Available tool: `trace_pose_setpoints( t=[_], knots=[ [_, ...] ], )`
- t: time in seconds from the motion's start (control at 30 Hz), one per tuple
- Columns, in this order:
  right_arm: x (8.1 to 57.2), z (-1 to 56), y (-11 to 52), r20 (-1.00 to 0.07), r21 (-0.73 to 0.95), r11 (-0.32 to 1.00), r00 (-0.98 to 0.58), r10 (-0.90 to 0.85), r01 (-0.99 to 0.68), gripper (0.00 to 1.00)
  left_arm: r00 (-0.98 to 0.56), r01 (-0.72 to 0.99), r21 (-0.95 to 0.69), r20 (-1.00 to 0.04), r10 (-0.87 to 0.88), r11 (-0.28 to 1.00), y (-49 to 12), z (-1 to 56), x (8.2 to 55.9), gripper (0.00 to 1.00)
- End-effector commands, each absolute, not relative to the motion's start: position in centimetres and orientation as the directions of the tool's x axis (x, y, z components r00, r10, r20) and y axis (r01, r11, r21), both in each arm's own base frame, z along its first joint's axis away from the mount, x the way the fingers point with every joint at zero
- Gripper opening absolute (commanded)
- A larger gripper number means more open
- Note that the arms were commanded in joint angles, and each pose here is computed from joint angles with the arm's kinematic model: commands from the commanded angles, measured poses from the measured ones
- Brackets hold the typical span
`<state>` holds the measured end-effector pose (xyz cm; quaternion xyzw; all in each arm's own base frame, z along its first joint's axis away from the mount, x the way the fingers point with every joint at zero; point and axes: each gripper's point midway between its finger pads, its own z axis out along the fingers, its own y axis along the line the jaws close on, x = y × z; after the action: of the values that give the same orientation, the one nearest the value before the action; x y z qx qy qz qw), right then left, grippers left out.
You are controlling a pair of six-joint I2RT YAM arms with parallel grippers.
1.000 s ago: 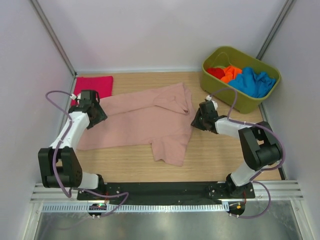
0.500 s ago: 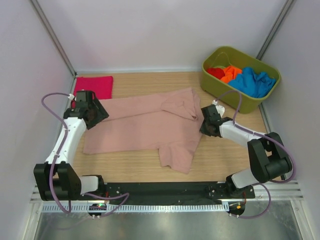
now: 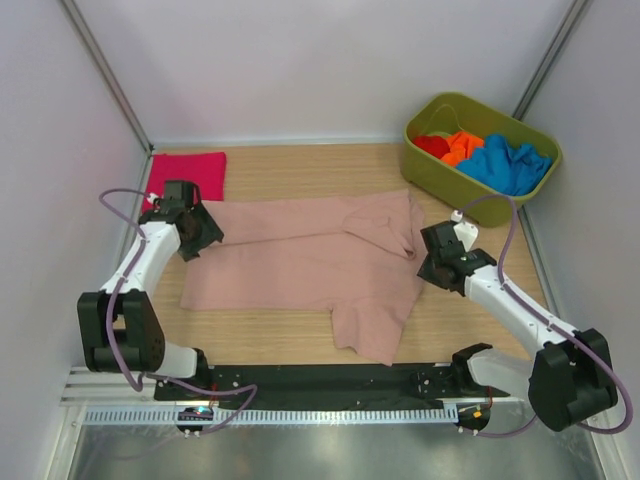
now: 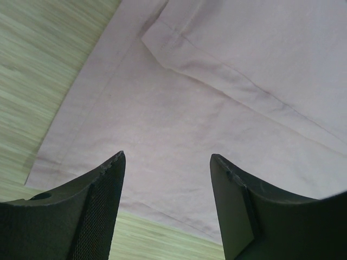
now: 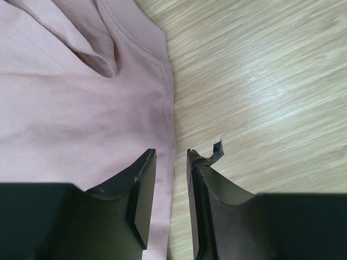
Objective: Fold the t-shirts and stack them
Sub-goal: Fold the tshirt
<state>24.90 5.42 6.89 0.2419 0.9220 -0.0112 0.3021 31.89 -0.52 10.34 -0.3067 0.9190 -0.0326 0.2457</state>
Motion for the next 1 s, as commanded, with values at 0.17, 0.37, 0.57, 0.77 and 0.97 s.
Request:
trace_pose_setpoints(
  t=[0.17, 0.37, 0.57, 0.77, 0.97],
  knots=[
    [30.3, 12.6, 6.8, -0.681, 0.197, 0.918, -0.626, 0.380, 0.344, 0.42, -0.667, -0.529, -0.252, -0.467, -0.580, 0.810, -0.6, 9.9, 37.3, 0.65],
    [36.3, 12.4, 11.6, -0.656, 0.219, 0.976, -0.742, 0.140, -0.009, 0.49, -0.641, -0.585, -0.284, -0.413, -0.647, 0.760, 1.2, 8.0, 38.9, 0.63],
    [40.9, 11.3, 13.1, -0.637, 0.217, 0.966, -0.770, 0.029, -0.143, 0.54, -0.658, -0.582, -0.276, -0.392, -0.643, 0.765, 1.2, 6.4, 39.5, 0.61],
    [43.5, 9.2, 14.4, -0.602, 0.257, 0.928, -0.796, -0.066, -0.271, 0.58, -0.669, -0.561, -0.313, -0.374, -0.642, 0.767, 0.4, 5.5, 40.6, 0.61],
    [44.9, 8.1, 14.3, -0.589, 0.240, 0.931, -0.804, -0.085, -0.274, 0.58, -0.670, -0.564, -0.308, -0.373, -0.642, 0.767, 0.5, 5.0, 41.3, 0.56]
  ],
)
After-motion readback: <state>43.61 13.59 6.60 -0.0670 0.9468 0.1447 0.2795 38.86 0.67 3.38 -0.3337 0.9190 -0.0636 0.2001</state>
